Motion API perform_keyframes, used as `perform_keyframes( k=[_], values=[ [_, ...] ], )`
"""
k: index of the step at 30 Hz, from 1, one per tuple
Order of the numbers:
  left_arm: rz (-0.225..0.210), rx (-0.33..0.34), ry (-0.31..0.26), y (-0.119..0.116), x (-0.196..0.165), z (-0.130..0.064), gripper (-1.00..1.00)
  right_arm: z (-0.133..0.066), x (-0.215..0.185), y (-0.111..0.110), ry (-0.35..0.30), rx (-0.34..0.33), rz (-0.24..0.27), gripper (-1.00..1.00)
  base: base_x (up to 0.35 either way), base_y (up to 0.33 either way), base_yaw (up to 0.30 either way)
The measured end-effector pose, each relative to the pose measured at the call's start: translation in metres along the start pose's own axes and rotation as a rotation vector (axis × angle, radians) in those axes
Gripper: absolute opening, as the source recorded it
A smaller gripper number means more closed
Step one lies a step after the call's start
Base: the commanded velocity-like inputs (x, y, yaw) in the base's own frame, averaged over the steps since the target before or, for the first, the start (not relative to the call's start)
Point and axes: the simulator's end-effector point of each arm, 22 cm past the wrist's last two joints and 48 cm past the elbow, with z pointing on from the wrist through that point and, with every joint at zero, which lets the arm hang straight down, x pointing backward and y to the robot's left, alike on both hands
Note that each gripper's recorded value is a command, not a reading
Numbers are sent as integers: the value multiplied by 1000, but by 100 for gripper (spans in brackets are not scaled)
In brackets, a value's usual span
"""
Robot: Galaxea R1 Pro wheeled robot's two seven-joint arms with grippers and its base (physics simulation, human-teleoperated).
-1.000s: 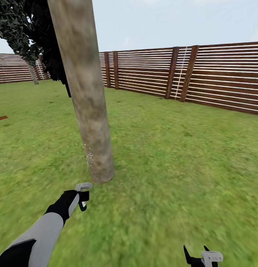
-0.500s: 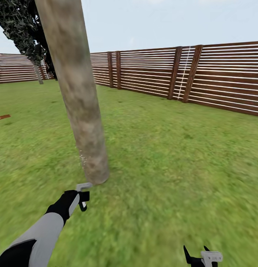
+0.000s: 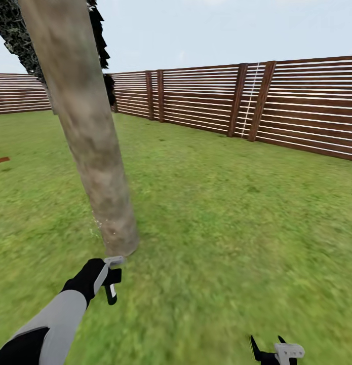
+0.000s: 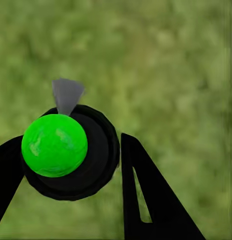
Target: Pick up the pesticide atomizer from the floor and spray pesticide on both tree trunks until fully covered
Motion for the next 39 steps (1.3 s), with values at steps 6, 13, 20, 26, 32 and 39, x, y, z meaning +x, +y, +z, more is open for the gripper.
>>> perform_keyframes(
  k=[6,13,20,26,32,39],
  values=[
    [-1,-5,-10,2,-3,0,-100,0,0,1,1,-1,1,100,-173,-254,63],
    [-3,-50,-15,12,-4,-1,-100,0,1,1,2,-1,2,100,-110,-256,270],
    [-3,-55,-39,13,-14,-5,-100,0,1,1,2,-1,2,100,30,-183,212],
    [-6,-65,-97,17,-46,-19,-100,0,1,1,3,-1,2,100,1,-4,7],
    [0,-76,-97,25,-45,-18,-100,0,1,1,3,-1,2,100,107,0,0],
    [6,-45,-87,4,-40,-17,-100,0,1,1,3,-1,2,100,251,0,0]
  ],
)
